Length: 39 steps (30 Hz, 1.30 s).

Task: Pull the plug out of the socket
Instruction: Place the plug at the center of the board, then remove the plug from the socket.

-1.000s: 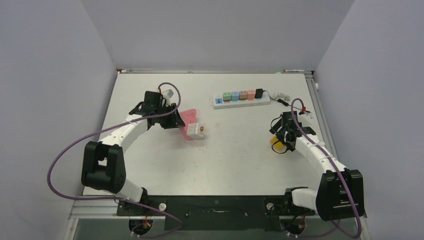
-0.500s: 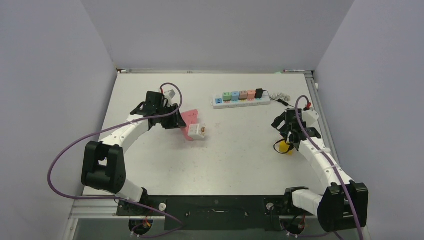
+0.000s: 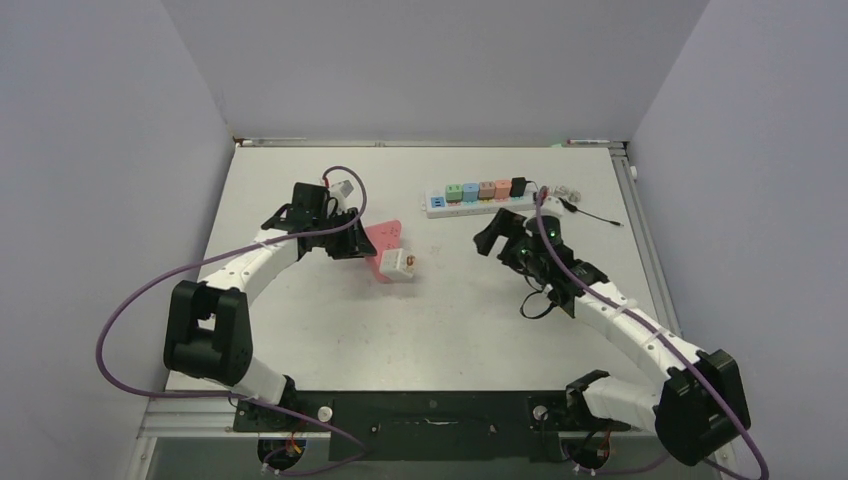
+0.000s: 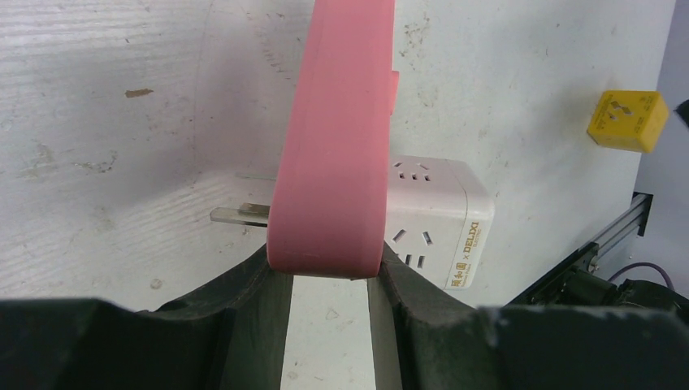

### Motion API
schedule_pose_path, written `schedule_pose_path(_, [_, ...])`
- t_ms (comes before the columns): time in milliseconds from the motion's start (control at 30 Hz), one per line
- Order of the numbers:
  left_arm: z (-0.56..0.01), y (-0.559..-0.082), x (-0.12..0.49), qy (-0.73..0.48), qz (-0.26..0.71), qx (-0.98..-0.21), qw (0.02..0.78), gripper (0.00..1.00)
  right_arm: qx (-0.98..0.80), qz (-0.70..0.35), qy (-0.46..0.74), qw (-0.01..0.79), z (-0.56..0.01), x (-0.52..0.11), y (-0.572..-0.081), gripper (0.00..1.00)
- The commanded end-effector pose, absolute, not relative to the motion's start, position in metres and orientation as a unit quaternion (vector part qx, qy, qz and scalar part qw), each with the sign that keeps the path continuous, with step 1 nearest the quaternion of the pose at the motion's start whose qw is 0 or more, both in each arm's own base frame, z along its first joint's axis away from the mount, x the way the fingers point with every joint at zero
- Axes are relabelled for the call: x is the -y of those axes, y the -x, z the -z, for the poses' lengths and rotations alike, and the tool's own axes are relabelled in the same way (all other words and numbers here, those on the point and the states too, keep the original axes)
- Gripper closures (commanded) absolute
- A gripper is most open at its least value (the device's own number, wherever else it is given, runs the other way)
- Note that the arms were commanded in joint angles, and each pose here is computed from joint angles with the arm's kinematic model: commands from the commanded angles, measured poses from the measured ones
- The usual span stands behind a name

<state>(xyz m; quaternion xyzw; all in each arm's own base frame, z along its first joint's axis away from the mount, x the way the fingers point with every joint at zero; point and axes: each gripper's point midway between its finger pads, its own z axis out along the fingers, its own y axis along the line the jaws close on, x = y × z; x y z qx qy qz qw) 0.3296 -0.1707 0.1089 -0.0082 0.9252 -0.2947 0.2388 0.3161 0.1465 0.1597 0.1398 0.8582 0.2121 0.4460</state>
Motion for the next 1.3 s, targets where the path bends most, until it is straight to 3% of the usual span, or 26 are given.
schedule_pose_path(0, [-0.129, -0.341, 0.185, -0.009, 0.354, -0.899, 0.257, 1.0, -0.82, -0.341, -0.031, 0.458, -0.179, -0.236, -0.31, 0.09])
schedule_pose_path(200, [-0.124, -0.34, 0.188, -0.011, 0.37, -0.898, 0.239, 1.0, -0.796, -0.422, 0.019, 0.432, -0.174, -0.301, -0.29, 0.1])
schedule_pose_path(567, [-0.122, -0.338, 0.19, -0.021, 0.361, -0.902, 0.236, 1.0, -0.808, -0.43, 0.064, 0.397, -0.151, -0.354, -0.294, 0.1])
schedule_pose_path(967, [-0.125, -0.339, 0.19, -0.021, 0.349, -0.902, 0.251, 1.0, -0.816, -0.456, 0.055, 0.35, -0.132, -0.383, -0.294, 0.1])
schedule_pose_path(1267, [-0.128, -0.338, 0.191, -0.024, 0.349, -0.901, 0.255, 1.0, -0.838, -0.424, 0.043, 0.341, -0.114, -0.383, -0.296, 0.03])
